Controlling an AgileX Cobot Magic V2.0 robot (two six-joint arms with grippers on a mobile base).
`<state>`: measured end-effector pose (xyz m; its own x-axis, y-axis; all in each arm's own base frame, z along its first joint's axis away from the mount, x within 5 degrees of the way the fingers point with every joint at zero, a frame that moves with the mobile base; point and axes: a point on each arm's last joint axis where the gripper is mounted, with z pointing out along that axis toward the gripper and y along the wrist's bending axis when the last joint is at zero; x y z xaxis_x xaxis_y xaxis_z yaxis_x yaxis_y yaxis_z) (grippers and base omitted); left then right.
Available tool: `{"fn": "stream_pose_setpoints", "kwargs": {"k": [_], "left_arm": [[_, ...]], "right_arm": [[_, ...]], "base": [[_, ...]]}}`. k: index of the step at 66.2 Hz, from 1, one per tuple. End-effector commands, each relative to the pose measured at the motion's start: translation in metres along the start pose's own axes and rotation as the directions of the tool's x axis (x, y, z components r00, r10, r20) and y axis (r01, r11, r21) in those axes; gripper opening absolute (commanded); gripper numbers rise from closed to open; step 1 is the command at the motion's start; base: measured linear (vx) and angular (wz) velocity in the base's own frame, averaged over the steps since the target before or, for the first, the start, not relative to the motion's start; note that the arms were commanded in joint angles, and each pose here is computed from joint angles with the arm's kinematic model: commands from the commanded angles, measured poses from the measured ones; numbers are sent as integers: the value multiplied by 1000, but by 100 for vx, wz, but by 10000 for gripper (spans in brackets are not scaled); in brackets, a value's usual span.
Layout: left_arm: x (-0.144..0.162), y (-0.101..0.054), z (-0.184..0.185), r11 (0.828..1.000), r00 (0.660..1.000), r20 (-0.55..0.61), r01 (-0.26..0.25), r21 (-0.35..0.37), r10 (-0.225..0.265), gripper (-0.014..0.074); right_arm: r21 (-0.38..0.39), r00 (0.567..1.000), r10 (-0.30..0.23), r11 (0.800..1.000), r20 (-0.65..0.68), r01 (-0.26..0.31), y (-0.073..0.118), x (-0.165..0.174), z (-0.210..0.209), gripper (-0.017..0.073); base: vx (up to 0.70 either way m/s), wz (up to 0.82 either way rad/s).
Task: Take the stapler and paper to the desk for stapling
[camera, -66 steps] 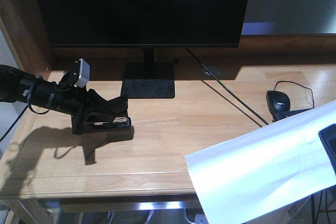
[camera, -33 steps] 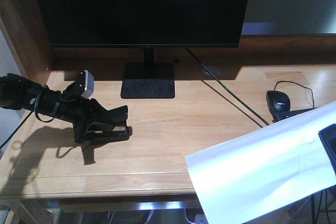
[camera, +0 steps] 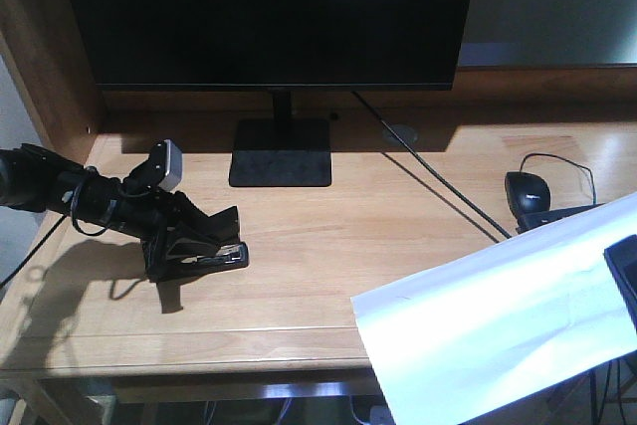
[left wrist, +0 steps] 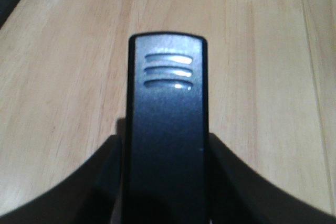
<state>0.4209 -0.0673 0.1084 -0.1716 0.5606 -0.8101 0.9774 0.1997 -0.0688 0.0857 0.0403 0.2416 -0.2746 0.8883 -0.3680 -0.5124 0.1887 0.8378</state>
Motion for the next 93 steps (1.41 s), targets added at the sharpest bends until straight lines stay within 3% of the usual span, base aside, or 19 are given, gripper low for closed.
{"fn": "stream_pose_setpoints", "kwargs": {"k": [1, 18, 26, 35, 45, 56, 93], "left_arm": [[-42, -1, -22, 998, 995, 86, -55, -42, 59, 400], [-71, -14, -49, 984, 985, 26, -168, -61, 170, 402], [-77, -17, -55, 986, 988, -3, -155, -69, 155, 367], [-76, -16, -55, 991, 993, 1, -114, -70, 114, 232], [-76, -17, -55, 991, 993, 2, -115, -66, 115, -10], [-77, -19, -54, 995, 996, 13, -91, -41, 92, -8], [-77, -19, -55, 995, 996, 13, -91, -43, 92, -6]], "right_arm": [[-62, 1000, -1, 998, 14, 2, 5, -1, -1, -5], [-62, 1000, -1, 998, 14, 2, 5, -1, -1, -5], [-62, 1000, -1, 998, 14, 2, 5, -1, -1, -5], [-62, 1000, -1, 998, 14, 2, 5, -1, -1, -5], [-62, 1000, -1, 998, 14, 2, 5, -1, -1, -5], [-62, 1000, -1, 998, 14, 2, 5, -1, -1, -5], [-62, 1000, -1, 998, 14, 2, 5, -1, -1, -5]], "base": [[0, 0], [0, 0], [0, 0], [0, 0], [0, 0], [0, 0], [0, 0]]}}
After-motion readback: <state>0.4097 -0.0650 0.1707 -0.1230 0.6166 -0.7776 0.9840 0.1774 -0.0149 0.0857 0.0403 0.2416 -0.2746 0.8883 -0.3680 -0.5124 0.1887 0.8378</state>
